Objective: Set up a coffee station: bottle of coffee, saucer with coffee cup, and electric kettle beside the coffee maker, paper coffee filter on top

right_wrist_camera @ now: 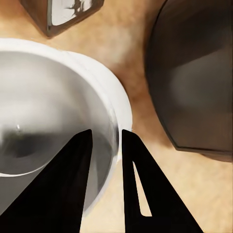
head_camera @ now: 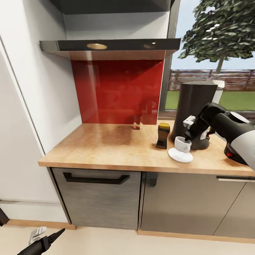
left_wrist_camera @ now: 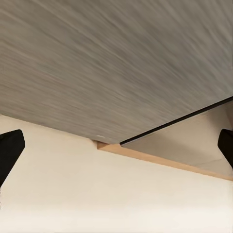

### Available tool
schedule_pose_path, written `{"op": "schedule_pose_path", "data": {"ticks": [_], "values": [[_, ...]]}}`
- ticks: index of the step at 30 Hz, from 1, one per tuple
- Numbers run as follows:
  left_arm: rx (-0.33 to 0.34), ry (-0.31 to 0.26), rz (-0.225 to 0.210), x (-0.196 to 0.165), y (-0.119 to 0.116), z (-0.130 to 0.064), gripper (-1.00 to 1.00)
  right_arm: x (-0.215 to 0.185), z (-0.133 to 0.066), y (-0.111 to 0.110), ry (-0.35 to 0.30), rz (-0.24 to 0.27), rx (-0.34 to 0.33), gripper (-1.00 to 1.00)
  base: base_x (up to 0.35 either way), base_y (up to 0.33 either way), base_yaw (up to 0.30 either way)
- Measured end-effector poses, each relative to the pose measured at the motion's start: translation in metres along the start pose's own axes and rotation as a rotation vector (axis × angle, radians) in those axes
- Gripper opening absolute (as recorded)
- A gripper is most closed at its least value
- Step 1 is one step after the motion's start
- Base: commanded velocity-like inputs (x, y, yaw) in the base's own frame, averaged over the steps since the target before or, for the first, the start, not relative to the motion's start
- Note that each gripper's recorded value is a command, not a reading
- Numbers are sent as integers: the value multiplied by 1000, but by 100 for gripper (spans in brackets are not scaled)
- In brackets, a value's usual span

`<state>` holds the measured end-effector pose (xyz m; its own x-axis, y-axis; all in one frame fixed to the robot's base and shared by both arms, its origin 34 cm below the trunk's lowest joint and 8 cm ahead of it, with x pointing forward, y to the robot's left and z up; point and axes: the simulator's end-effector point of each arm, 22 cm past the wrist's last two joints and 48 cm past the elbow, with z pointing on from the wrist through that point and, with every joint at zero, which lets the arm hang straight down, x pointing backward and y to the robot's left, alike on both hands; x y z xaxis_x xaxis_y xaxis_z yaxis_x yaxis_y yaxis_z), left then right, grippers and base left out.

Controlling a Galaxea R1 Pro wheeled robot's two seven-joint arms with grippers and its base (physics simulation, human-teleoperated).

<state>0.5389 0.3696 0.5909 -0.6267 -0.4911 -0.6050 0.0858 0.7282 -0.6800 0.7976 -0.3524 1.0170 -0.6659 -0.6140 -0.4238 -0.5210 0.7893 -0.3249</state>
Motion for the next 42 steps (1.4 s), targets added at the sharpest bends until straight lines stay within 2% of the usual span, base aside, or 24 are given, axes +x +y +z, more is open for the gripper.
{"op": "schedule_pose_path", "data": {"ticks": [5,13,42], "values": [[0,0,0,6,6,3,100,12,14,3,16,11,1,-100,0,0,0],[0,0,0,12,11,6,100,19,22,6,22,14,0,-100,0,0,0],[0,-1,0,11,12,5,100,19,22,6,22,13,0,-100,26,0,0]]}}
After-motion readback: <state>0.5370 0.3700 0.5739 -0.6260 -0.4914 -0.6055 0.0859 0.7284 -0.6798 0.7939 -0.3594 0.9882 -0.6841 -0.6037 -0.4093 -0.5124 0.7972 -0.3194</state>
